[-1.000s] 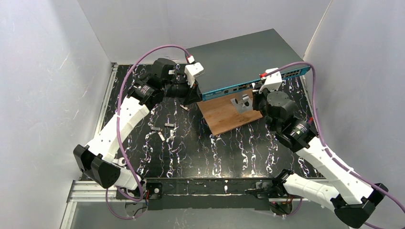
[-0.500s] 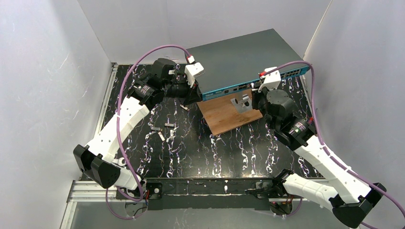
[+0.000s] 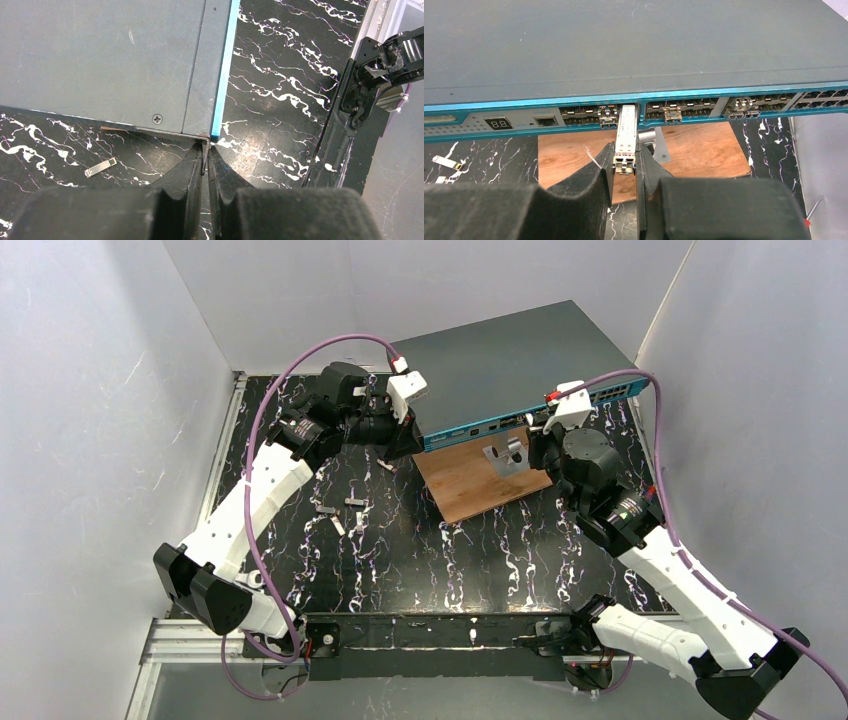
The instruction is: Insert the plug into the switch port
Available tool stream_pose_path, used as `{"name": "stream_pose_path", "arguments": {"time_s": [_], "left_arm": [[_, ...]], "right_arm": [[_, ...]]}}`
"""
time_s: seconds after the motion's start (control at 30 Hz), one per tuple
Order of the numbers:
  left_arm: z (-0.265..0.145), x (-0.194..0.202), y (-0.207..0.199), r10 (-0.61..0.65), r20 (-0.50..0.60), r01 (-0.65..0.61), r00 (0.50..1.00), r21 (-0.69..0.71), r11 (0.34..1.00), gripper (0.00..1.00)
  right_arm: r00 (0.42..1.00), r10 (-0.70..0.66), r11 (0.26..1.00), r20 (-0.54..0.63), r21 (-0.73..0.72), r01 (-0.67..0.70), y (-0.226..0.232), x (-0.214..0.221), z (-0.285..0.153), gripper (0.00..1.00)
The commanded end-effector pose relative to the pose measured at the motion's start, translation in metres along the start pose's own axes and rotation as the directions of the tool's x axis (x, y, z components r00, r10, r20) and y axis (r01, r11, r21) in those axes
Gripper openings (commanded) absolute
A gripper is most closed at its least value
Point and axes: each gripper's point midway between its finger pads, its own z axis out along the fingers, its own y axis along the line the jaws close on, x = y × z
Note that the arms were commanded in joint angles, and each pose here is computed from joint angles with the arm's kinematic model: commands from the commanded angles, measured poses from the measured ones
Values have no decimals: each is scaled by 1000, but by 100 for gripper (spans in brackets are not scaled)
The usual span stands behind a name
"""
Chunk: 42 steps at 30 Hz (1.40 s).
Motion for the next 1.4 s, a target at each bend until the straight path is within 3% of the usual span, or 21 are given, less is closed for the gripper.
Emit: {"name": "stream_pose_path", "arguments": {"time_s": [0.0,1.37], "left_arm": [[-16,2,-29,-6,-1,6,1000,81,997,0],[-15,3,-33,-14,-11,15,1000,99,995,0]], "right_arm": [[993,46,998,105,-41,-42,5,-28,-2,1],[998,16,988,58,-157,-7,23,-2,1,1]]}}
